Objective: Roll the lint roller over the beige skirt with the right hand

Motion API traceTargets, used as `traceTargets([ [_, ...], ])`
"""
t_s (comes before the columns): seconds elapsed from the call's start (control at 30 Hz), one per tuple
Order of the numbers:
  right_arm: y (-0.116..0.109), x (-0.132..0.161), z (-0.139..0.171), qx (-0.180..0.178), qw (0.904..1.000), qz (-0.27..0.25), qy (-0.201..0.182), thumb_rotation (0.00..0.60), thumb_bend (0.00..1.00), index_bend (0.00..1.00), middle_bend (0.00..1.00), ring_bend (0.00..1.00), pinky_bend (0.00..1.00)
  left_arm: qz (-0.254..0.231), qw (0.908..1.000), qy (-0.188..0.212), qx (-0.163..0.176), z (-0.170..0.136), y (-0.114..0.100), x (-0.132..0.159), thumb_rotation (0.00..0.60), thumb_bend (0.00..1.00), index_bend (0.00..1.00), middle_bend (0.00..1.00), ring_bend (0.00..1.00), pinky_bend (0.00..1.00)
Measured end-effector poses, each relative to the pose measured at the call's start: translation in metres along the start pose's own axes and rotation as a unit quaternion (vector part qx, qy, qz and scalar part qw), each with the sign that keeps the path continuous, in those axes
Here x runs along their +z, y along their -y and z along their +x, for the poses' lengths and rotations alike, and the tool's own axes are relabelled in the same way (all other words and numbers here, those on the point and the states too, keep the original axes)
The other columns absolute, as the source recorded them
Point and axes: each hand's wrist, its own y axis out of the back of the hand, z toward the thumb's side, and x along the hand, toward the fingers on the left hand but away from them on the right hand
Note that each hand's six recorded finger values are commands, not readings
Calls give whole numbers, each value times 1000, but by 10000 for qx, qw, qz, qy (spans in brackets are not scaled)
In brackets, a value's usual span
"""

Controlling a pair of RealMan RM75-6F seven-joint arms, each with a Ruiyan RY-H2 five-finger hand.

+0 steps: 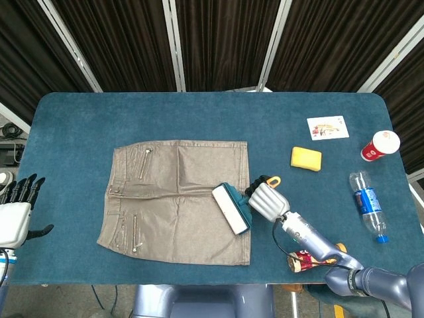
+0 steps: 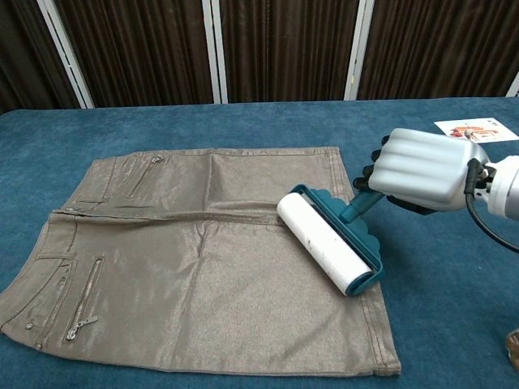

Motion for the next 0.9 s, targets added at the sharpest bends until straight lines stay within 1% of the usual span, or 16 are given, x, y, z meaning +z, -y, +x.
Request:
traceTargets([
  [0.13, -14, 12, -5, -153, 9998, -57, -117, 600, 924, 410, 489, 414, 483, -15, 10000, -11, 3, 0, -1, -1, 600, 0, 0, 0, 0, 0],
  [0.23, -29, 26, -10, -300, 9992, -136, -237, 600, 925, 409, 489, 415, 483, -25, 10000, -23, 6, 0, -1, -3, 600, 0, 0, 0, 0, 0],
  [0.4, -59, 56, -17, -574, 9967, -187, -536, 600, 925, 410, 489, 415, 484, -32, 10000, -43, 25, 0, -3, -5, 600, 0, 0, 0, 0, 0],
  [0.67, -93, 96, -24, -846, 9922, -151, -903, 600, 925, 409, 489, 415, 483, -21, 10000, -55, 28, -1, -3, -7, 600, 0, 0, 0, 0, 0],
  [0.8, -97, 97, -28, -849, 9925, -161, -864, 600, 924, 409, 489, 415, 484, -27, 10000, -68, 30, 0, -3, -8, 600, 0, 0, 0, 0, 0],
  [0.9, -91, 90, -29, -773, 9940, -130, -759, 600, 925, 409, 489, 415, 484, -24, 10000, -67, 27, 0, -3, -8, 600, 0, 0, 0, 0, 0],
])
